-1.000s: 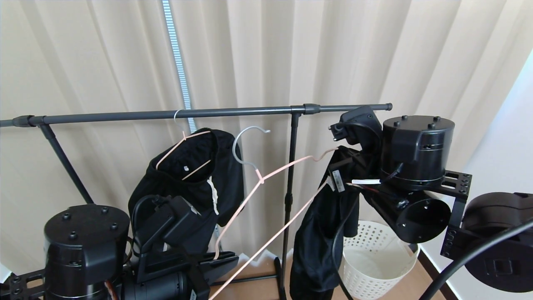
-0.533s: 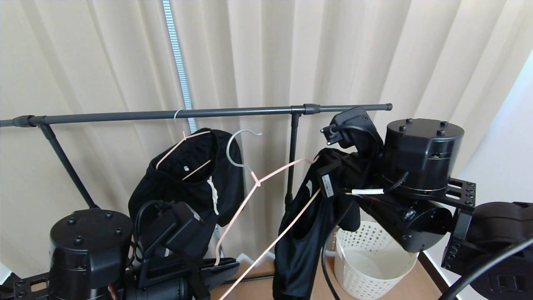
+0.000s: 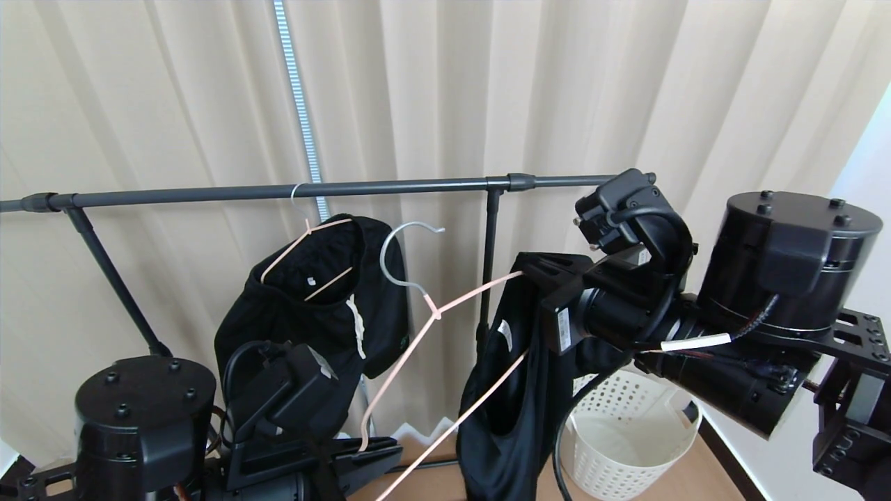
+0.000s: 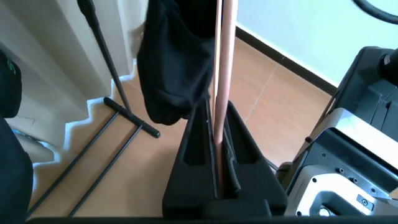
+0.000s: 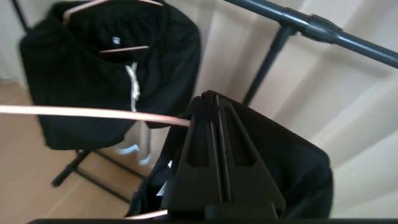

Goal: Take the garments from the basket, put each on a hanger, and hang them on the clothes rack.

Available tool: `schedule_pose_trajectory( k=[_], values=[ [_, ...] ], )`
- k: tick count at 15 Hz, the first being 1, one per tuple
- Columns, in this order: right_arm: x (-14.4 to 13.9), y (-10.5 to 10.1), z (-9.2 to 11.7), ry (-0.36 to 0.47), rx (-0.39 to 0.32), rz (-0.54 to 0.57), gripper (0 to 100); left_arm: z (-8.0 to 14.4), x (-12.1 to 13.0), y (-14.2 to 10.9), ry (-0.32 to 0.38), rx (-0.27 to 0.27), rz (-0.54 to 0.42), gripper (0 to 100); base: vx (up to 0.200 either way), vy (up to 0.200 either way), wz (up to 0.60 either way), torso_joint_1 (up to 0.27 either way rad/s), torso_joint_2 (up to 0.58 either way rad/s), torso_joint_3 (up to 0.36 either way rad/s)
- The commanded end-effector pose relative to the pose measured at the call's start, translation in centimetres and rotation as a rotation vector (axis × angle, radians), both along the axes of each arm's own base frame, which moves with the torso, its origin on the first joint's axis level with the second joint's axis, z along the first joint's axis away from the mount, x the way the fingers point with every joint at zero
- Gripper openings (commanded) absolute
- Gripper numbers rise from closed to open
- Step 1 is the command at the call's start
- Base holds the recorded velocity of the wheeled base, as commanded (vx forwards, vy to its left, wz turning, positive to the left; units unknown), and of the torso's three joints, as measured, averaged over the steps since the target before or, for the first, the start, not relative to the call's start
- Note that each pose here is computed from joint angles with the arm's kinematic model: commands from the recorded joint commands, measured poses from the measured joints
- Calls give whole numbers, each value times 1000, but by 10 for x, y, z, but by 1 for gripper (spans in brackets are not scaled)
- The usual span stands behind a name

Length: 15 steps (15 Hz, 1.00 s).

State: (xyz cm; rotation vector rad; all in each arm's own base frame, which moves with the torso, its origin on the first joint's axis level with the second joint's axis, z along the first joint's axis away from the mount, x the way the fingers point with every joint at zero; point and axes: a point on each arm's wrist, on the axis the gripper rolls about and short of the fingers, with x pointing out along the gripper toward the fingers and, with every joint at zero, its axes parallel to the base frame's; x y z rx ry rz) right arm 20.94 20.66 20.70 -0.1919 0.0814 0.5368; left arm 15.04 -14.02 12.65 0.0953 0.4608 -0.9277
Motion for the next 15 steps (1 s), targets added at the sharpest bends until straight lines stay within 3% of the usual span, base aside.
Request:
schedule_pose_trajectory(
  k=[1,6,10,15],
  values=[
    [-5,-5,5,-11,11,3,0,0,0,1,-4,-4,3,0,0,0,0,0,0,0],
    [-15,-10,0,18,21,123,0,0,0,1,-13,-10,4,0,0,0,0,0,0,0],
    [-43,14,0,107,124,283,0,-2,0,1,-21,6,-2,0,0,0,0,0,0,0],
    [-61,29,0,128,140,341,0,-4,-1,1,-26,2,-6,0,0,0,0,0,0,0]
  ],
)
